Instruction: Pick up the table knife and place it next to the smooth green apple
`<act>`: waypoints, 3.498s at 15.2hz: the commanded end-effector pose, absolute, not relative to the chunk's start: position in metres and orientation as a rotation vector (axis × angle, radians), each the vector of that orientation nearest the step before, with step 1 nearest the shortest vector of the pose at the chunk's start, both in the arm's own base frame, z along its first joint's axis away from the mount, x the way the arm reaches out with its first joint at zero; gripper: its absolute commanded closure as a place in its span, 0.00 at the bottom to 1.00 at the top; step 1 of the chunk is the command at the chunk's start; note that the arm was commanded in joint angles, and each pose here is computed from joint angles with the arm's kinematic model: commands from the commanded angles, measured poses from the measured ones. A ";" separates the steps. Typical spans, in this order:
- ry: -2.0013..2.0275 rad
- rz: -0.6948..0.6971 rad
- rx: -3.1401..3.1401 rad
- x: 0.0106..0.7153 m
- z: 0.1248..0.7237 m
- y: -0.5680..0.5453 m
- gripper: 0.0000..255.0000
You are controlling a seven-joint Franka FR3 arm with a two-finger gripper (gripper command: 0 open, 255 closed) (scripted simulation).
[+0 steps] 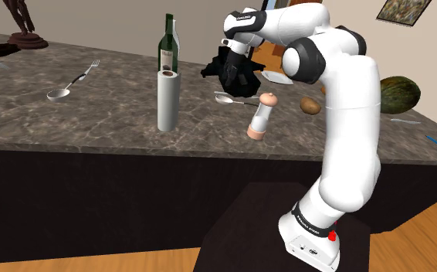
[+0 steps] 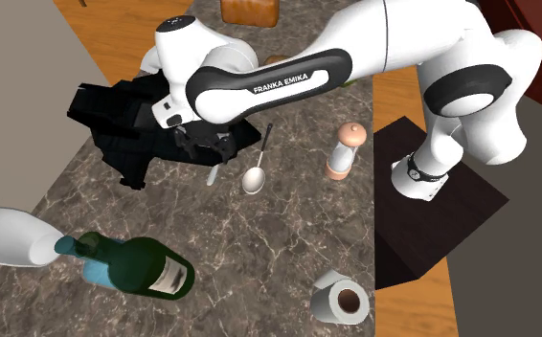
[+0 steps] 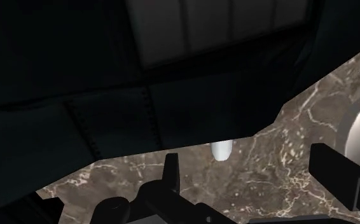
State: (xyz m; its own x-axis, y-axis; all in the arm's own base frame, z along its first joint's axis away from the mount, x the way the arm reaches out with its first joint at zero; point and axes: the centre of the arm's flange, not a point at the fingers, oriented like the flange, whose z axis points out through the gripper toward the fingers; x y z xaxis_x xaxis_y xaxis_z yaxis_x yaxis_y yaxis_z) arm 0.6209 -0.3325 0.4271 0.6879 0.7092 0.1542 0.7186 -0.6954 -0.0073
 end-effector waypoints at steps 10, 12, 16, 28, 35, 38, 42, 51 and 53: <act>-1.181 -0.175 -2.813 0.622 0.385 -0.333 0.00; -1.181 -0.175 -2.812 0.624 0.387 -0.333 1.00; -1.181 -0.177 -2.813 0.620 0.392 -0.336 1.00; -1.259 0.055 -2.966 0.644 0.405 -0.292 0.00; -1.259 0.055 -2.966 0.644 0.376 -0.295 0.00; -1.259 0.055 -2.966 0.644 0.376 -0.295 0.00; -1.259 0.055 -2.966 0.644 0.376 -0.295 0.00; -1.259 0.055 -2.966 0.644 0.376 -0.295 1.00; -1.259 0.055 -2.966 0.644 0.381 -0.295 1.00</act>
State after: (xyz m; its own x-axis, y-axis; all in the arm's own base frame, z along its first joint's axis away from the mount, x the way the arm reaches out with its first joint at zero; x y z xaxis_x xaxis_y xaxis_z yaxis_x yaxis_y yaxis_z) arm 0.6443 -0.2944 0.3789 0.6945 0.7168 -0.0629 0.7195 -0.6917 0.0616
